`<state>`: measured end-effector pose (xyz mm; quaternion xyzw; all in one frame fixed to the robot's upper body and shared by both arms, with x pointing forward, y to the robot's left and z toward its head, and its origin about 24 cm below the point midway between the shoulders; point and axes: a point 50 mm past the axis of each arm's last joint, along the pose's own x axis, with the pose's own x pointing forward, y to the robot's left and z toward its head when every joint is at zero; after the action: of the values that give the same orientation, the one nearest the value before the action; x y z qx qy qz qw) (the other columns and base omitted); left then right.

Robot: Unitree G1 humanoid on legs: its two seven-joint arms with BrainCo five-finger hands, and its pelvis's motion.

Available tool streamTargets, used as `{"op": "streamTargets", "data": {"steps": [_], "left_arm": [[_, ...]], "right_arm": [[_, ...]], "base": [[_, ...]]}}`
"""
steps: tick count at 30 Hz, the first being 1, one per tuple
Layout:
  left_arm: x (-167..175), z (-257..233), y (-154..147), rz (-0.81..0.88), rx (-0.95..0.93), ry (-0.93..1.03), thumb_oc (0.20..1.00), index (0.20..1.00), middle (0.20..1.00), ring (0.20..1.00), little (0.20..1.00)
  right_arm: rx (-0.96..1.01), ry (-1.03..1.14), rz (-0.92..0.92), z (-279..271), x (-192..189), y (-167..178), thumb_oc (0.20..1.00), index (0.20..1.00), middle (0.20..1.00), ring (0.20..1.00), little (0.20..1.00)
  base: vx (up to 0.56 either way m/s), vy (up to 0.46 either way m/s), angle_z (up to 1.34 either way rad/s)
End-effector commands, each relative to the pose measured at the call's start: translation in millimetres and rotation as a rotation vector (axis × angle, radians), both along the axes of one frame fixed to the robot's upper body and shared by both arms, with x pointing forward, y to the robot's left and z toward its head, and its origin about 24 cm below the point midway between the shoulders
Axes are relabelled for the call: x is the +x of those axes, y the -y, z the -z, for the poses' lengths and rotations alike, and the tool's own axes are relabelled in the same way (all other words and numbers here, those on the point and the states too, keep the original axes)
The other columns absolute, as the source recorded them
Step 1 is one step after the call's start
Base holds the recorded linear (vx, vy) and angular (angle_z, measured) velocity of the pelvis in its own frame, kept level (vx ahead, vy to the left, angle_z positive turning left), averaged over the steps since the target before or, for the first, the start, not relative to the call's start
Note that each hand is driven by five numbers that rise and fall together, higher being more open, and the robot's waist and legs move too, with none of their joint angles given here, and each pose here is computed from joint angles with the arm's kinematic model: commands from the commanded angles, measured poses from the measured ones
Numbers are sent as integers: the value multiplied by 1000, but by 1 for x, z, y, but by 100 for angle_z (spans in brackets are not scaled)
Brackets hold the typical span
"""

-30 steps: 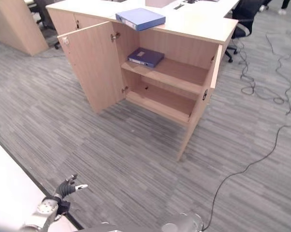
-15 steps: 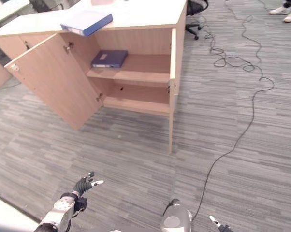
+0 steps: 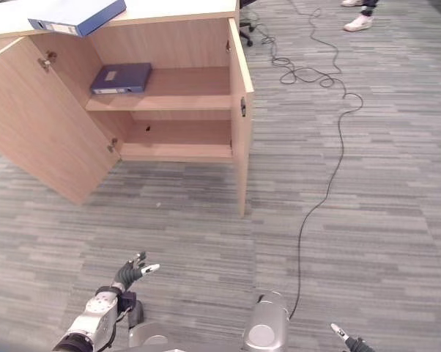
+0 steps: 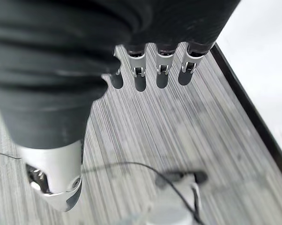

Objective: Put the empty folder in the office cabinet

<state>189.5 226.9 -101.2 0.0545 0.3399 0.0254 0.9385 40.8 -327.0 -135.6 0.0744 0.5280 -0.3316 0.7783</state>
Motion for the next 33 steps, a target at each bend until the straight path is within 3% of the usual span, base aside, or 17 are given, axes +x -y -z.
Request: {"op": "streamTargets", "data": {"steps": [1, 6, 16, 33], "left_arm": [[7, -20, -21, 7, 54, 95, 1000, 1000, 1000, 1000, 1000], [0, -24, -36, 36, 124, 73, 1000, 1000, 1000, 1000, 1000], [-12, -7, -28, 41, 124, -12, 1000, 1000, 1000, 1000, 1000], [-1, -9, -5, -2, -6, 60, 1000, 1000, 1000, 1000, 1000]], "right_arm": [[32, 47, -58, 4, 13, -15, 1000, 1000, 1000, 1000, 1000], [101, 108, -88, 10, 27, -38, 1000, 1000, 1000, 1000, 1000], [157, 33, -120, 22, 15, -62, 1000, 1000, 1000, 1000, 1000], [80, 33, -176, 10, 31, -33, 1000, 1000, 1000, 1000, 1000]], "base": [[226, 433, 21], [169, 472, -22], [124, 252, -26], [61, -58, 2]]}}
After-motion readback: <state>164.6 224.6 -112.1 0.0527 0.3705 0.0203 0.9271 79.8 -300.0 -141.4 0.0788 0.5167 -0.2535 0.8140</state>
